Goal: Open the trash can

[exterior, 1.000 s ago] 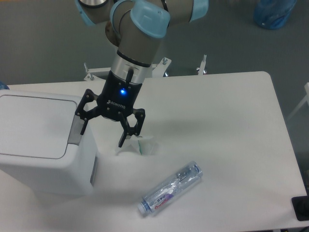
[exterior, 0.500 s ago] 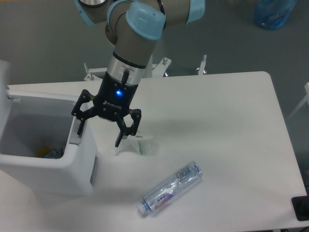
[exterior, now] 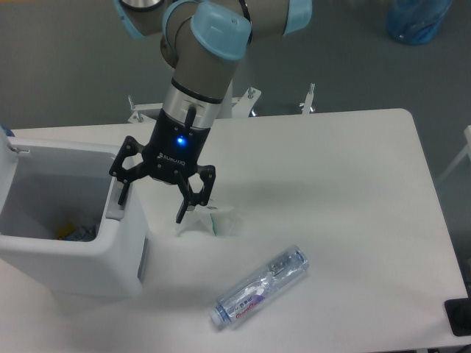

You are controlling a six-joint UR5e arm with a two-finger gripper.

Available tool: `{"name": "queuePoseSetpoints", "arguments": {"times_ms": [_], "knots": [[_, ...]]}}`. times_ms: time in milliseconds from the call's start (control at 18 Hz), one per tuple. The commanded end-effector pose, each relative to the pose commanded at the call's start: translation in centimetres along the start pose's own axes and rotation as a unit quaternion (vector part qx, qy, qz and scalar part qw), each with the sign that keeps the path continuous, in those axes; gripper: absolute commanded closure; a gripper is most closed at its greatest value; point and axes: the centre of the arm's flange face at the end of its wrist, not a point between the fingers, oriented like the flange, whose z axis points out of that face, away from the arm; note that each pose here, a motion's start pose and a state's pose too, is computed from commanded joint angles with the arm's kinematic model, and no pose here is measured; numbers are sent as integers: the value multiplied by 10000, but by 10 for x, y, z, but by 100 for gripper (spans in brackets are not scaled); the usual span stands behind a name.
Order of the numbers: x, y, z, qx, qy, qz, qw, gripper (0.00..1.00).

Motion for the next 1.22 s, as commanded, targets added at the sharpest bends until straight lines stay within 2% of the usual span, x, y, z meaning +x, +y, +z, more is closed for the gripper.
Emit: {"name": "queuePoseSetpoints", "arguments": {"times_ms": [222, 611, 722, 833, 944, 1056, 1222], "knots": [[-8, -5, -5, 53, -50, 17, 10000, 0], [-61, -19, -31, 277, -367, 127, 9989, 0], [-78, -17, -33, 274, -454, 474, 9975, 0], [-113, -12, -38, 143, -759, 874, 9932, 0], [-153, -2, -41, -154, -1170, 1290, 9846, 0], [-177, 3, -43, -369, -1347, 1708, 9753, 0], [-206, 2, -34, -433, -1388, 1797, 9729, 0]]}}
